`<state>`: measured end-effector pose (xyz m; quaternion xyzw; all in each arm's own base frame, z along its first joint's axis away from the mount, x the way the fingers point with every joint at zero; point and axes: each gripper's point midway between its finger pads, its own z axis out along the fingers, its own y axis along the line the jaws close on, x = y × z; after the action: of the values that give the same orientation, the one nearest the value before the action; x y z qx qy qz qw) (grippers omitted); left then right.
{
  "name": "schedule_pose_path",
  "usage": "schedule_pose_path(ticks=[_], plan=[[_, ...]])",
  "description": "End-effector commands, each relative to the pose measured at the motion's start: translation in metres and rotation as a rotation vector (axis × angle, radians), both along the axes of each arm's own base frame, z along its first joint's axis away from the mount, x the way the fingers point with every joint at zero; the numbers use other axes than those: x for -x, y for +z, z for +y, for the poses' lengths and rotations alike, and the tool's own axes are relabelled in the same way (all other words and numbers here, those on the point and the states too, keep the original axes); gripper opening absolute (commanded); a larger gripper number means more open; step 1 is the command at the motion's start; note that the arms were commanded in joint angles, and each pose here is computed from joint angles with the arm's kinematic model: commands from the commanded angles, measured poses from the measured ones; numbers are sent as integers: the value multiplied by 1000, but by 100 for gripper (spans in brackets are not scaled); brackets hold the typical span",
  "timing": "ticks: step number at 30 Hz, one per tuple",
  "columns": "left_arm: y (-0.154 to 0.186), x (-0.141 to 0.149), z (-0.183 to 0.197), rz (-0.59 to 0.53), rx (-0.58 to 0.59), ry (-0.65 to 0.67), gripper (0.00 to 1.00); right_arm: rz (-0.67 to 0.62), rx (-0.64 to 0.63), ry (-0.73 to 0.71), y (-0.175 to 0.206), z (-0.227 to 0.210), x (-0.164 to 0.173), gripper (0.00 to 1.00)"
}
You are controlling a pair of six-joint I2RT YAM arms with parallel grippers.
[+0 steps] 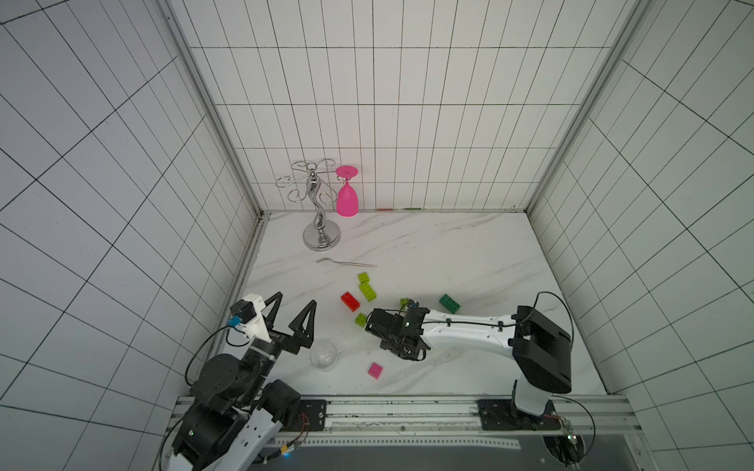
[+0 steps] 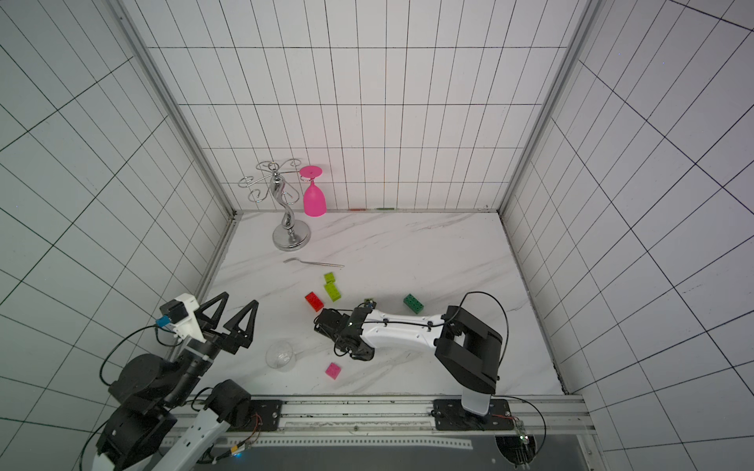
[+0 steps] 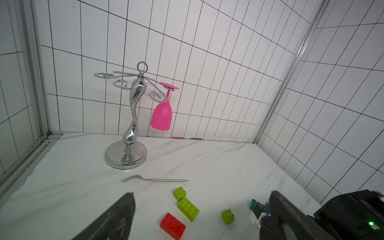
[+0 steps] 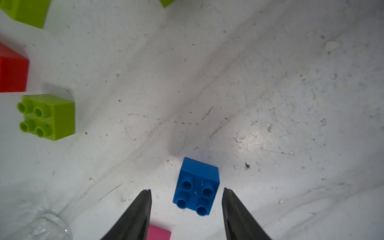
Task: Assemble a spoon with lego
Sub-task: Pick up the lego brick from the center of the board, then assemble the lego brick with the lego brick.
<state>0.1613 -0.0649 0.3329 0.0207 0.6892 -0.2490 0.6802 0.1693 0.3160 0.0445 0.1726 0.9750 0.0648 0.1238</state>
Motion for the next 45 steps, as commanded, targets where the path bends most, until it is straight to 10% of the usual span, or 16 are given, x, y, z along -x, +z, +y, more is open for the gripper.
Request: schedule_pose_path(ticks=[1, 16, 25, 45], plan=[[6, 6, 3, -19, 0, -1, 99, 43, 66, -55, -9, -11, 8, 57], [5, 5, -3, -11, -8, -28, 99, -14, 160, 67, 6, -9, -6, 26], [5, 6, -2, -10, -5, -30, 99, -162, 257, 353, 67, -30, -73, 27], [1, 3, -8, 9, -18, -49, 99, -124, 231, 490, 30, -24, -148, 27]])
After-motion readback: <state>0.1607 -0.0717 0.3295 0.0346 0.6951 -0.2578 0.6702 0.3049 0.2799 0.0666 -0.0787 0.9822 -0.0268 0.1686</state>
